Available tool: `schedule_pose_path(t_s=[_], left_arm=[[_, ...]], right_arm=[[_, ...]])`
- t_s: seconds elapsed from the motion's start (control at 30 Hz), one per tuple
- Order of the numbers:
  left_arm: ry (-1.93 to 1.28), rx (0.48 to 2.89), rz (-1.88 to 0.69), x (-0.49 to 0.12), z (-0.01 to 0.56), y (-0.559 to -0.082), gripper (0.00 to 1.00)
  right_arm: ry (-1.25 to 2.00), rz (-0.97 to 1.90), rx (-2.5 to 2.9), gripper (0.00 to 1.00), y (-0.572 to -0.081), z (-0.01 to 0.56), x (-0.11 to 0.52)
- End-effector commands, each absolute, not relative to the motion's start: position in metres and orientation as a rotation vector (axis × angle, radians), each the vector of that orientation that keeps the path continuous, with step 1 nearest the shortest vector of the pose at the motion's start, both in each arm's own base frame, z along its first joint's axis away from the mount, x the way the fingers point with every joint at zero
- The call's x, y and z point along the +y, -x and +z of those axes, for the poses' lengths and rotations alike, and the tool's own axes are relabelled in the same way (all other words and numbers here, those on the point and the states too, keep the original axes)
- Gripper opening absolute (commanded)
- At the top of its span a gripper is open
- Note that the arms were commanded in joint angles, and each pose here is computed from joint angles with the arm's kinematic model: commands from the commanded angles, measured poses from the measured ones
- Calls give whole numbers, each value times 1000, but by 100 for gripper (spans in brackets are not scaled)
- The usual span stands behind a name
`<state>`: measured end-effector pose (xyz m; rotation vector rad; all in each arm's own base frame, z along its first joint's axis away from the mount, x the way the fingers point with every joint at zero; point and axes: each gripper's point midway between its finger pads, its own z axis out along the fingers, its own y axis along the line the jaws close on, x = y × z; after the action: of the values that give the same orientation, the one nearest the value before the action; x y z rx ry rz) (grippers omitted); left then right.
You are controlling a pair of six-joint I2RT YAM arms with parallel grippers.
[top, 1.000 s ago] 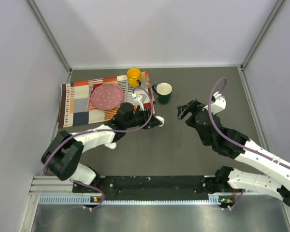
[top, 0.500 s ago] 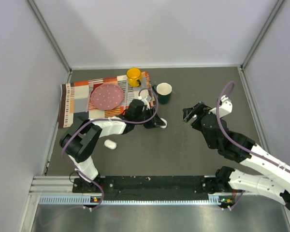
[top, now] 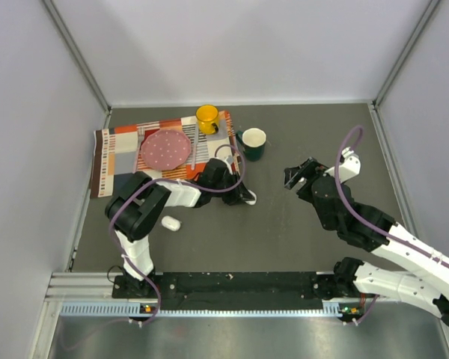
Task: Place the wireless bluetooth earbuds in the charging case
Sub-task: Place the charging case at the center of the board.
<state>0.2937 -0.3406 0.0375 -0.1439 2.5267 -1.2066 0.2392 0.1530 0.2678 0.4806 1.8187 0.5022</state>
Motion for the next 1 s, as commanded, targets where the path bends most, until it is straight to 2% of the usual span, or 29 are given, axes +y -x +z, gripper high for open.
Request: schedule_pose_path(t_s=[0.0,0.2,0.4,0.73,0.97], left_arm=[[133,2457,-1248,-346,54,-304,27],[81,2448,-1265,-349,54,-303,37],[86,2466,-1177,-339,54,-304,43],[22,2461,-1022,-322,60,-307,51],[-11,2430,-915,-308,73,-313,52]], right_arm=[[-510,502,1801,81,-241,268,149],[-511,504,1805,81,-241,267,150],[-514,508,1808,81,-241,266,150],[-518,514,1814,81,-241,264,152],[-498,520,1831,82,-242,264,156]])
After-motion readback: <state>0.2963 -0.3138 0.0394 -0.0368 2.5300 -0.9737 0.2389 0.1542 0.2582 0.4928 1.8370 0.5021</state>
